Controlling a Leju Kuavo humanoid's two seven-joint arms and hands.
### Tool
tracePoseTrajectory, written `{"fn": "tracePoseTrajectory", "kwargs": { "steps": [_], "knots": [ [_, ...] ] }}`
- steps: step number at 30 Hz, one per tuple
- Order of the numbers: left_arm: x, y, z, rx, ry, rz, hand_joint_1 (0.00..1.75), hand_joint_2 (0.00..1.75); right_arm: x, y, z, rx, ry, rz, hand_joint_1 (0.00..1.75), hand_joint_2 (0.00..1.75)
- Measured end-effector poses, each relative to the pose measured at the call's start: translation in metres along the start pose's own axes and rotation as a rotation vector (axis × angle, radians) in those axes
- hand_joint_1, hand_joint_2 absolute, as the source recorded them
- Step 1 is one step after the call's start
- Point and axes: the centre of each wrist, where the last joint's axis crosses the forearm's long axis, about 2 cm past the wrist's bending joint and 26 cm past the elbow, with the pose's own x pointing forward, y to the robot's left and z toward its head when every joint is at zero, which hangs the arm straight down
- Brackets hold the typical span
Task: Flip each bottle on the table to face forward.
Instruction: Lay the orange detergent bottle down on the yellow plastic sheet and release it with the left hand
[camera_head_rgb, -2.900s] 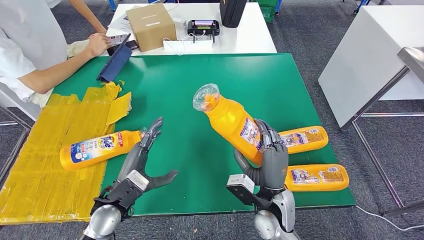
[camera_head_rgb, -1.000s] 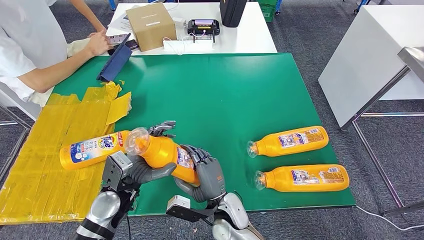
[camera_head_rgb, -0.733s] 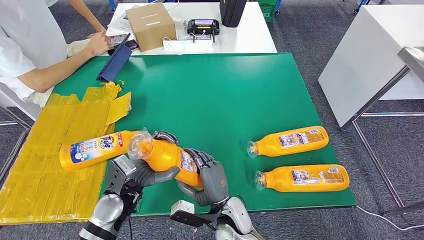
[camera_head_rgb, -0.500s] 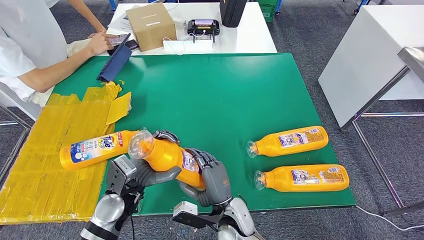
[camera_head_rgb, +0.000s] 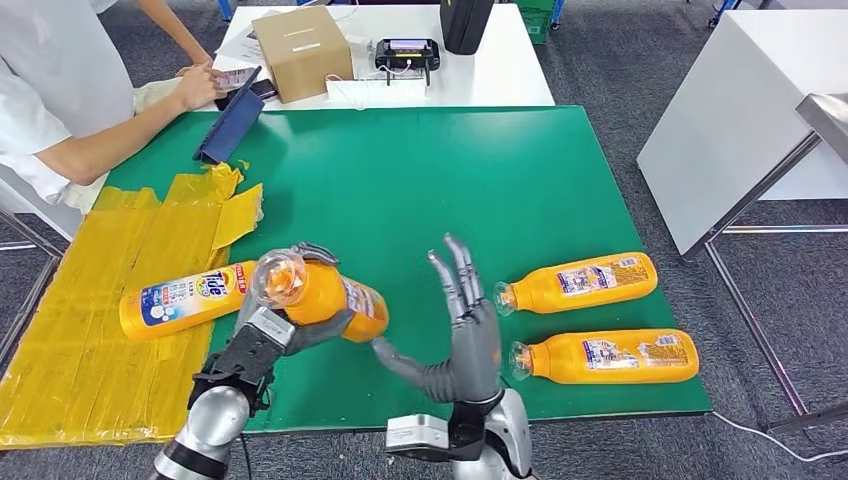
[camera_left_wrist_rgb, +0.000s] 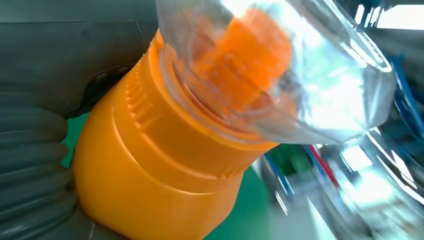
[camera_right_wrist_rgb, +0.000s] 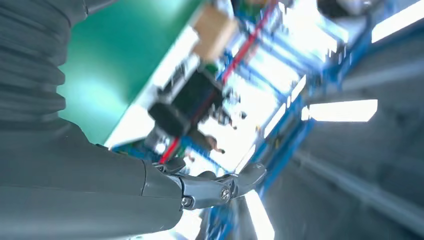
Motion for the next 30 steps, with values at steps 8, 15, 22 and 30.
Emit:
{"fn": "tracePoseTrajectory", "kwargs": {
  "steps": [8, 15, 22, 30],
  "knots": [
    [0.002, 0.038, -0.013, 0.185, -0.085, -0.589, 1.75, 1.75, 0.011, -0.048, -0.011, -0.200, -0.056, 0.054, 0.00, 1.75],
    [-0.010, 0.061, -0.013, 0.088, -0.031, -1.128, 1.75, 1.75, 0.013, -0.079, -0.015, -0.284, -0.068, 0.147, 0.00, 1.75],
    [-0.023, 0.078, -0.018, 0.003, 0.047, -1.329, 1.75, 1.75, 0.013, -0.099, -0.014, -0.320, -0.061, 0.197, 0.00, 1.75],
    [-0.063, 0.077, -0.062, -0.251, 0.207, -1.394, 1.75, 1.75, 0.013, -0.095, -0.028, -0.309, -0.067, 0.172, 0.00, 1.75]
  ]
}}
